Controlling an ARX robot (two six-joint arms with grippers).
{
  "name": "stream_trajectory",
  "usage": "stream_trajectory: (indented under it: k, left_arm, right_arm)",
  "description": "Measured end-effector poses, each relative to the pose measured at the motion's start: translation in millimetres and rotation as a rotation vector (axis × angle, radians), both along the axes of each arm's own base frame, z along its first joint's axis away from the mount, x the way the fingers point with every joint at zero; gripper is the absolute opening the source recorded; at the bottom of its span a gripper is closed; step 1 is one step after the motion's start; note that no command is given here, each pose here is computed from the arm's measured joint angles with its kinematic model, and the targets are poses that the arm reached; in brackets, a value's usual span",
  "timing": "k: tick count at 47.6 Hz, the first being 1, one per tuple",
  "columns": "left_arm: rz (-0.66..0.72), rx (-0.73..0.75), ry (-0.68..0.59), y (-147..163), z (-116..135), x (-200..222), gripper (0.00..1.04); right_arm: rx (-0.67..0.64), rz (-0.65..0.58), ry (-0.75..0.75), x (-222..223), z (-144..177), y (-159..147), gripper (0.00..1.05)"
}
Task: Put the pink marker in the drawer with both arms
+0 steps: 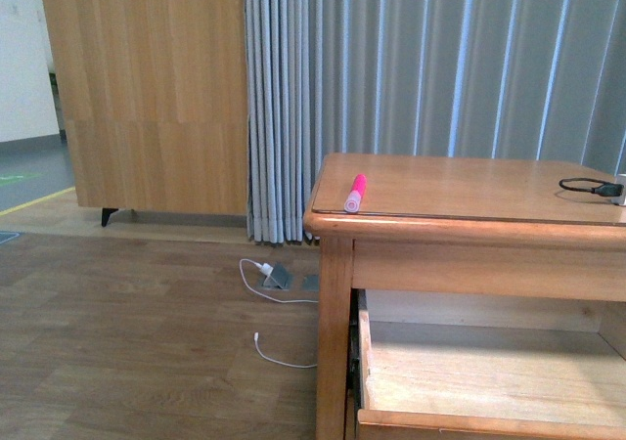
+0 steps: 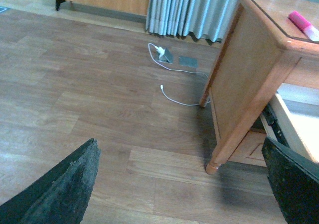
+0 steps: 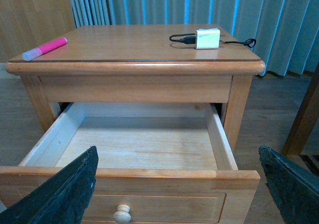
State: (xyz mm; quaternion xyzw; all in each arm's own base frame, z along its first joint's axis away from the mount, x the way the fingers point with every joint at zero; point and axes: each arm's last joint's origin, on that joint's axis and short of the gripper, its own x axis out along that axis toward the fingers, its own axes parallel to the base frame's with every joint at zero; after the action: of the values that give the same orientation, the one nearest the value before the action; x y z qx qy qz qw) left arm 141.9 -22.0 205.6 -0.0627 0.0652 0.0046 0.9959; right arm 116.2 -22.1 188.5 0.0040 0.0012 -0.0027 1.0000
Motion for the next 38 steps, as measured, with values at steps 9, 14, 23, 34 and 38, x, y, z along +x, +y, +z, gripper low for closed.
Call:
stream_trajectory:
  k: [9,14,23,34,38]
  left_arm:
    - [-0.150,0.115,-0.006,-24,31,57,0.99]
    - [-0.238,0.164,0.002,-43,41,90,0.99]
    - [-0.287,0.219,-0.003,-72,58,149,0.99]
    - [-0.287,0.227,-0.040,-103,70,213,0.99]
    - [-0.297,0.245,-0.030,-117,66,233,0.99]
  right_arm:
    - [0.000,0.000,0.000,0,0,0,0.96]
    - [0.000,0.000,0.000,0,0,0,0.96]
    - [0.000,0.000,0.000,0,0,0,0.96]
    - [0.000,0.000,0.000,0,0,0,0.96]
    - [0.000,0.000,0.000,0,0,0,0.96]
